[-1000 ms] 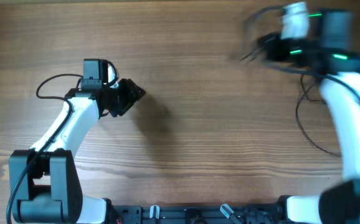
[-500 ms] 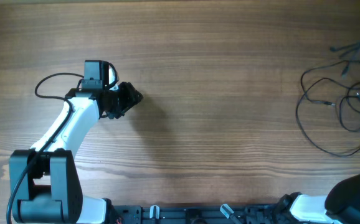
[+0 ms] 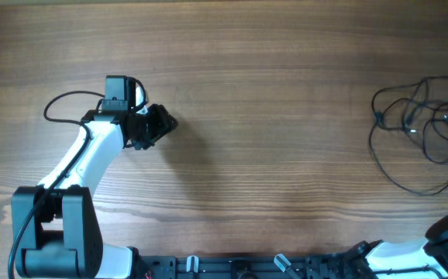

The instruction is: Untangle cables

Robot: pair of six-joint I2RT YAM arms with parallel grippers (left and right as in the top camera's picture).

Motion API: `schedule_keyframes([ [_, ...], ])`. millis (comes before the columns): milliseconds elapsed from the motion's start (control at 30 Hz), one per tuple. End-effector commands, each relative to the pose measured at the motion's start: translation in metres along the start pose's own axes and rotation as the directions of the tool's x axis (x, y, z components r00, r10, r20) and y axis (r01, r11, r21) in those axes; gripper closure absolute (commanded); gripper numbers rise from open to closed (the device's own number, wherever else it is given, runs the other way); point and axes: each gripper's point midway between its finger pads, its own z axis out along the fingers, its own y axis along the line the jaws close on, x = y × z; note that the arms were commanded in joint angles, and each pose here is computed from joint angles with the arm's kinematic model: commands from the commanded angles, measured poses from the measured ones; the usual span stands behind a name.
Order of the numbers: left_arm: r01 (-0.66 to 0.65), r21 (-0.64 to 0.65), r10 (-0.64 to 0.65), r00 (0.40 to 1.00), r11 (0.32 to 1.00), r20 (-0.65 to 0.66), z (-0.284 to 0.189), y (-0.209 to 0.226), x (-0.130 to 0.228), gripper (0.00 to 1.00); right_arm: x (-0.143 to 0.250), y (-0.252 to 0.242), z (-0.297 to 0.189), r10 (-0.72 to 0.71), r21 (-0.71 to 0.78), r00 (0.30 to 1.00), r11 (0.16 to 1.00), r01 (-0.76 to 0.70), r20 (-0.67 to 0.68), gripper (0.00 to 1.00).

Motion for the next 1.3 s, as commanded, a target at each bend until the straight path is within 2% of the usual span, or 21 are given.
schedule_keyframes([
  [0, -0.028, 0.008, 0.028, 1.0, 1.0, 0.004, 0.0, -0.002, 0.0, 0.43, -0.007, -0.038, -0.007, 0.058, 0.172, 0.997, 0.983, -0.065, 0.05, 0.0],
  [67, -0.033, 0.029, 0.033, 0.999, 0.999, 0.004, 0.0, -0.006, -0.001, 0.43, -0.005, -0.06, -0.011, 0.059, 0.307, 0.995, 0.948, -0.08, 0.076, 0.0],
  [133, -0.042, 0.045, 0.041, 0.999, 0.998, 0.014, 0.0, -0.01, -0.003, 0.42, 0.0, -0.06, -0.008, 0.031, 0.333, 0.998, 0.942, -0.047, 0.054, 0.01],
  [167, -0.051, 0.055, 0.049, 0.999, 0.997, 0.023, -0.001, -0.013, -0.005, 0.42, 0.007, -0.047, 0.0, -0.025, 0.291, 1.0, 0.957, 0.021, 0.011, 0.0],
  [200, -0.105, 0.082, 0.102, 0.994, 0.991, 0.039, -0.002, -0.023, -0.006, 0.41, 0.019, -0.013, 0.016, -0.193, 0.156, 0.979, 0.967, 0.202, -0.066, 0.0],
  [267, -0.231, 0.109, 0.223, 0.972, 0.967, 0.079, -0.005, -0.043, -0.004, 0.37, 0.042, 0.017, 0.036, -0.356, 0.073, 0.926, 0.928, 0.366, -0.126, 0.0],
  [333, -0.36, 0.043, 0.352, 0.928, 0.932, 0.121, -0.006, -0.053, -0.002, 0.34, 0.077, 0.042, 0.065, -0.554, 0.06, 0.81, 0.817, 0.573, -0.193, 0.0],
  [400, -0.429, -0.184, 0.457, 0.877, 0.884, 0.15, -0.006, -0.041, -0.006, 0.27, 0.136, 0.067, 0.095, -0.775, -0.006, 0.563, 0.589, 0.808, -0.288, 0.0],
  [433, -0.425, -0.264, 0.473, 0.867, 0.866, 0.156, -0.008, -0.034, -0.009, 0.25, 0.155, 0.074, 0.103, -0.814, -0.016, 0.493, 0.522, 0.853, -0.307, 0.0],
  [500, -0.42, -0.333, 0.485, 0.863, 0.844, 0.142, -0.013, -0.026, -0.009, 0.16, 0.178, 0.082, 0.114, -0.854, -0.008, 0.408, 0.433, 0.901, -0.322, 0.0],
  [567, -0.346, -0.346, 0.404, 0.908, 0.872, 0.111, -0.021, -0.015, -0.006, 0.11, 0.21, 0.087, 0.123, -0.884, 0.003, 0.304, 0.324, 0.946, -0.355, 0.0],
  [600, -0.312, -0.344, 0.36, 0.929, 0.886, 0.084, -0.026, -0.01, -0.003, 0.02, 0.224, 0.087, 0.125, -0.885, -0.003, 0.277, 0.3, 0.954, -0.375, 0.0],
  [767, -0.182, -0.325, 0.165, 0.983, 0.928, -0.082, -0.048, 0.023, 0.022, 0.0, 0.26, 0.079, 0.12, -0.84, 0.01, 0.312, 0.344, 0.939, -0.443, 0.0],
  [833, -0.149, -0.348, 0.119, 0.987, 0.926, -0.108, -0.056, 0.037, 0.026, 0.0, 0.268, 0.08, 0.11, -0.832, -0.008, 0.328, 0.371, 0.929, -0.448, 0.0],
  [933, -0.19, -0.342, 0.164, 0.981, 0.92, -0.104, -0.067, 0.039, 0.028, 0.0, 0.273, 0.082, 0.091, -0.857, -0.035, 0.325, 0.368, 0.929, -0.4, 0.0],
  [1067, -0.211, -0.301, 0.223, 0.975, 0.93, 0.005, -0.078, 0.036, 0.034, 0.0, 0.278, 0.083, 0.055, -0.917, -0.063, 0.315, 0.34, 0.938, -0.246, 0.0],
  [1133, -0.243, -0.249, 0.28, 0.952, 0.937, 0.122, -0.09, 0.028, 0.038, 0.0, 0.281, 0.082, 0.03, -0.945, -0.081, 0.306, 0.315, 0.945, -0.113, 0.0],
  [1267, -0.33, -0.129, 0.354, 0.853, 0.935, 0.384, -0.141, 0.004, 0.055, 0.0, 0.29, 0.074, -0.021, -0.955, -0.103, 0.281, 0.271, 0.957, 0.093, 0.0],
])
